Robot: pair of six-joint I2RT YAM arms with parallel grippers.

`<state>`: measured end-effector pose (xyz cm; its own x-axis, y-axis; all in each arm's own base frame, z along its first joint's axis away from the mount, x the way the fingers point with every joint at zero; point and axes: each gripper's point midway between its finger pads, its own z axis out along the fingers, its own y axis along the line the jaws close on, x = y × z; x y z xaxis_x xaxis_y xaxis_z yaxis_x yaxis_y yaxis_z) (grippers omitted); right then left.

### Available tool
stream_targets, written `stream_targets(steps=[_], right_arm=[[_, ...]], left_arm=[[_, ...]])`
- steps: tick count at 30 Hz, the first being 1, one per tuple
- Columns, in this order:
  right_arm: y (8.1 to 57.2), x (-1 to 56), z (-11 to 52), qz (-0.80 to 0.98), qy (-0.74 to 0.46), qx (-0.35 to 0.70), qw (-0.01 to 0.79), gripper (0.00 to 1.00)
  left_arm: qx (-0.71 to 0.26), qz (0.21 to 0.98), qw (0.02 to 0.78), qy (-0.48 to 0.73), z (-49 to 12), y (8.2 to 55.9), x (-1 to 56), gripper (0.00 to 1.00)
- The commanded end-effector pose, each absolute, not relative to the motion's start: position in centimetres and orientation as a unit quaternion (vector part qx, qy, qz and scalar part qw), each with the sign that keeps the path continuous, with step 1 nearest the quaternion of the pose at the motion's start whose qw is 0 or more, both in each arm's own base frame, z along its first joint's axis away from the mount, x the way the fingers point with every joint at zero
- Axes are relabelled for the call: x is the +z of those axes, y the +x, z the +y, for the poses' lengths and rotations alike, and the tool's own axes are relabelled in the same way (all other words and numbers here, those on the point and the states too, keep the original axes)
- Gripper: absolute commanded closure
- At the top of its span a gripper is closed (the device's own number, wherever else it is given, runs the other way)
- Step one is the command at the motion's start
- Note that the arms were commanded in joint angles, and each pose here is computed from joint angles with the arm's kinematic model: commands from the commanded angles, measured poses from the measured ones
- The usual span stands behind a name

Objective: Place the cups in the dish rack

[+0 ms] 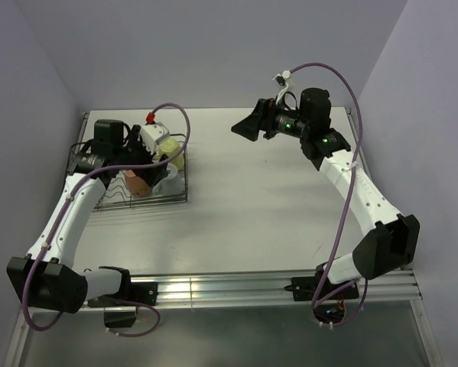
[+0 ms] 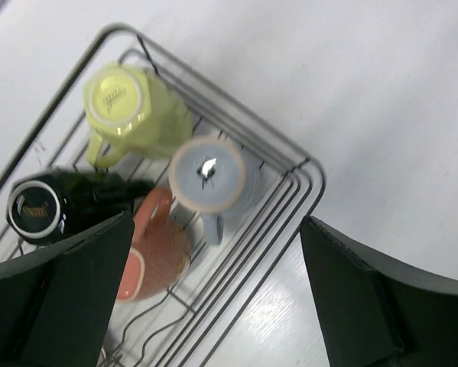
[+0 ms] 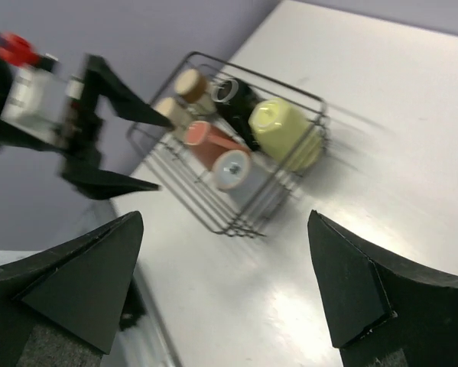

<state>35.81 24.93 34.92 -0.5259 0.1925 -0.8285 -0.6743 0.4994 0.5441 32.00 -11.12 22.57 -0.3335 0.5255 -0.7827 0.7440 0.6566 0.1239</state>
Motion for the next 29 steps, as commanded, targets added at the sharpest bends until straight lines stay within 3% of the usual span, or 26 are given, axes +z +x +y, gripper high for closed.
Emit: stream_targets(steps=[1, 5, 12, 20, 29], right_arm=[[35.9, 35.0, 22.0, 0.746, -0.191, 0.376, 0.516, 0.04], [36.8, 32.6, 18.8, 0.771, -0.187, 0.285, 0.538, 0.02], [36.8, 29.7, 13.7, 0.799, -0.136, 0.206, 0.548, 0.01], [37.2, 30.7, 8.1, 0.793, -0.046, 0.160, 0.587, 0.00], [36.5, 30.9, 7.7, 0.790, -0.032, 0.169, 0.589, 0.00]], left_arm=[[-0.148, 0.803, 0.459, 0.350, -13.5, 33.4, 27.0, 0.01], [-0.156, 0.817, 0.454, 0.318, -15.7, 35.1, 28.8, 0.01], [-0.143, 0.812, 0.511, 0.244, -19.1, 38.9, 31.6, 0.01], [-0.178, 0.811, 0.517, 0.209, -20.5, 39.6, 30.9, 0.01], [-0.189, 0.802, 0.534, 0.189, -20.0, 38.6, 32.2, 0.01]])
